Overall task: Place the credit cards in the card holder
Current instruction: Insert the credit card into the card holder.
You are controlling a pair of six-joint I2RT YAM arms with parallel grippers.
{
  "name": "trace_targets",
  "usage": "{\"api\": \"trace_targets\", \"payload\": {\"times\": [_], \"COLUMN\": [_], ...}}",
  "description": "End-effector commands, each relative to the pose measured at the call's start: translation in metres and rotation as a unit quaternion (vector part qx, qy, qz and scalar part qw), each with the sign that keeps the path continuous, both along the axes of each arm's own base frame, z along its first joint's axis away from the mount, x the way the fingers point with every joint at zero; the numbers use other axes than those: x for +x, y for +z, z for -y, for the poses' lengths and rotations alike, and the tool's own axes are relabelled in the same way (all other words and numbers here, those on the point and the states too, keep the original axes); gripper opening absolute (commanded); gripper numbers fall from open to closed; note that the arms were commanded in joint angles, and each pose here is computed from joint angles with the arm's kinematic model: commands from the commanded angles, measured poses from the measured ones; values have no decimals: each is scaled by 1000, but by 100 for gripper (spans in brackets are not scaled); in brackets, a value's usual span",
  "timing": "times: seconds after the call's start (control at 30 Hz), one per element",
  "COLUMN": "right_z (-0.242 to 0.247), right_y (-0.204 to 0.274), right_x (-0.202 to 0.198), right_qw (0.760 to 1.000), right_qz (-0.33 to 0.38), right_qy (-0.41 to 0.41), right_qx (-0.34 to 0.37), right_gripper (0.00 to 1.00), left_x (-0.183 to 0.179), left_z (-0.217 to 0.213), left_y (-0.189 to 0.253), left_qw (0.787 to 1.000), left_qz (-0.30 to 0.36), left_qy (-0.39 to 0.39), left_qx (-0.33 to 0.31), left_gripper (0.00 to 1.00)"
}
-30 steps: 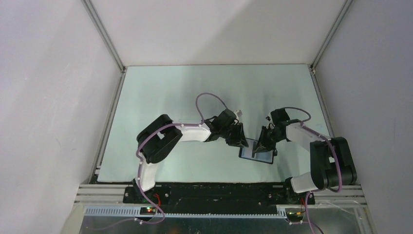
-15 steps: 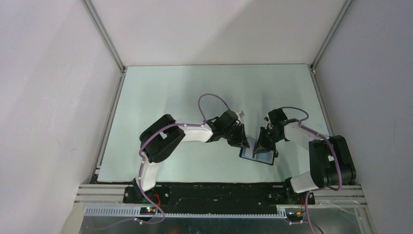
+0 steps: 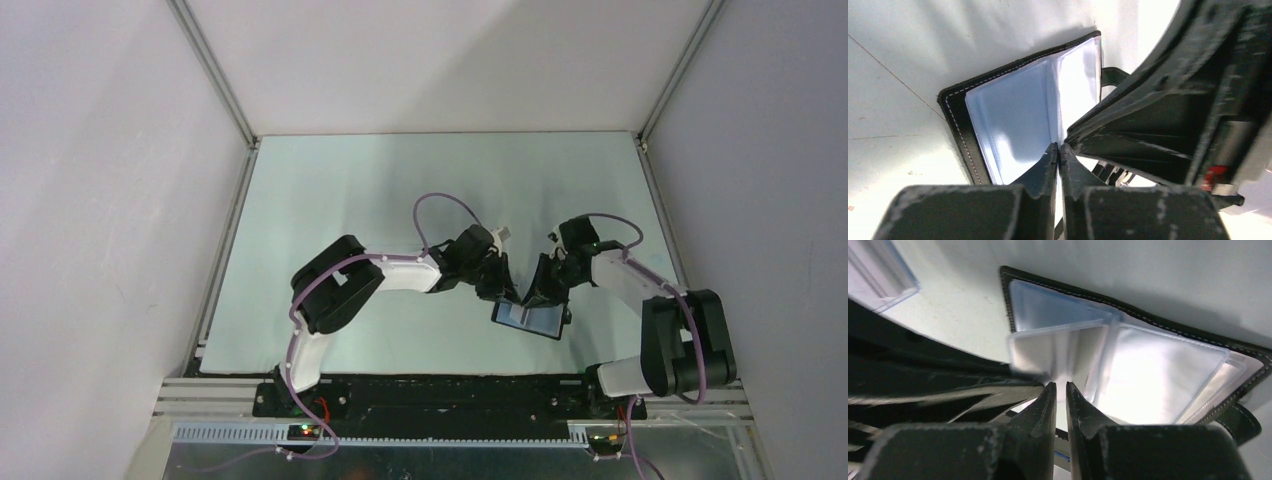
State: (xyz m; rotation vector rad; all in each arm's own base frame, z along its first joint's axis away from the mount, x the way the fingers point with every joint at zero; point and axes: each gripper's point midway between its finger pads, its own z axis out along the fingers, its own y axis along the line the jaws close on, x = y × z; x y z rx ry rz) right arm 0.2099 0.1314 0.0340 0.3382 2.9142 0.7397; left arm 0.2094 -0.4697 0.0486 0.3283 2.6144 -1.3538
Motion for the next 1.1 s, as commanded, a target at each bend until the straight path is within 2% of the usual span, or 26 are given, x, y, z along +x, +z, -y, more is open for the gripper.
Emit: {"api": "trace_targets", "payload": {"times": [0.0, 0.1, 0.2, 0.33, 0.4, 0.47, 0.57, 0.77, 0.9, 0.93, 1.07], "right_z": [4, 17, 30, 46, 58, 61, 64, 70, 71, 70, 66], "right_y": [50, 70, 97, 122, 130, 134, 137, 139, 139, 139, 139], "right_x": [27, 32, 39, 42, 44, 44, 44, 44, 43, 43, 43], "right_qw": [997, 994, 988, 980, 976, 975, 975, 973, 974, 974, 975], "right_qz": [80, 104, 149, 186, 196, 199, 202, 205, 204, 204, 203], "right_qy": [-6, -26, -45, -72, -89, -93, -94, -102, -102, -100, -91], "right_qx": [12, -1, -8, -12, -14, -13, -12, -13, -11, -9, -1], "right_gripper": [17, 21, 27, 31, 32, 32, 32, 34, 36, 37, 53], "left_x": [-2, -1, -2, -9, -15, -24, -32, -46, -42, -40, -25], "left_z": [17, 20, 24, 42, 51, 61, 71, 79, 76, 75, 56], "left_y": [21, 29, 37, 47, 47, 48, 43, 24, 35, 44, 78], "left_qw": [999, 999, 999, 997, 997, 996, 995, 994, 995, 994, 993], "left_qz": [9, 4, -3, -9, -13, -15, -24, -45, -19, -9, 44], "left_qy": [-12, -7, -3, -23, -34, -47, -58, -72, -72, -71, -54], "left_qx": [-35, -43, -49, -67, -71, -75, -75, -64, -71, -77, -93], "left_gripper": [5, 1, 3, 19, 32, 37, 41, 41, 43, 46, 58]}}
